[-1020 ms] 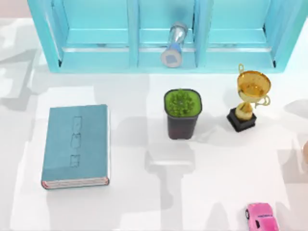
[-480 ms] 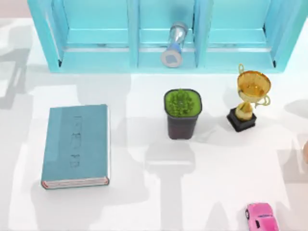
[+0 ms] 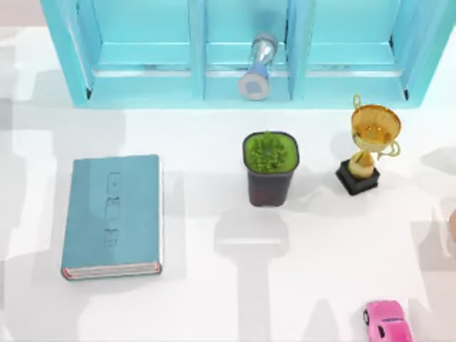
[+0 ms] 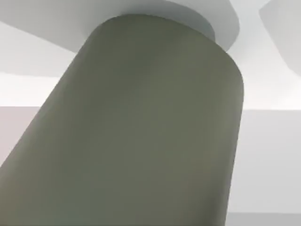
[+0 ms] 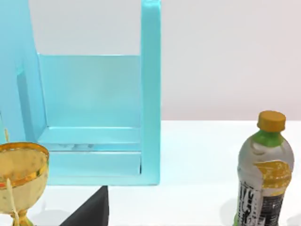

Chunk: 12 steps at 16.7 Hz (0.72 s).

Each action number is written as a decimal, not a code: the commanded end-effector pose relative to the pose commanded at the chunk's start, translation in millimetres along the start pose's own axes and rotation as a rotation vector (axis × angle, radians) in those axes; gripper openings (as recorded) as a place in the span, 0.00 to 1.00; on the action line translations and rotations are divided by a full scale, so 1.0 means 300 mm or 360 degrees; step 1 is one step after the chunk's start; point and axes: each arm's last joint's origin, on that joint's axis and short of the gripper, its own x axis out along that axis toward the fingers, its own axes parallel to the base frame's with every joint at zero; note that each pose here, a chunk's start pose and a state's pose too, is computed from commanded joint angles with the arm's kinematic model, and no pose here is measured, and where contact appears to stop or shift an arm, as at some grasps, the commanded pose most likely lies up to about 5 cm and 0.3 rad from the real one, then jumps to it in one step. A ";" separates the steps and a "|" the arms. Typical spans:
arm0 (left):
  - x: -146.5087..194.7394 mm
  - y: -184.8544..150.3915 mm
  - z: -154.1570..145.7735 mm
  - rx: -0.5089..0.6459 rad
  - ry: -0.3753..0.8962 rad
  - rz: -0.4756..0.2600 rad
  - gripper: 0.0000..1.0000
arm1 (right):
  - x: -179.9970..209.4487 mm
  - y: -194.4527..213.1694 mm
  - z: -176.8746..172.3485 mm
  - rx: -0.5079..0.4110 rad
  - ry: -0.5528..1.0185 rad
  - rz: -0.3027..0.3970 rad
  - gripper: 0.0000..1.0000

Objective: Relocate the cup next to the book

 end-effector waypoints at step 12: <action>0.000 0.000 0.000 0.0000 0.0000 0.0000 0.32 | 0.000 0.000 0.000 0.0000 0.0000 0.0000 1.00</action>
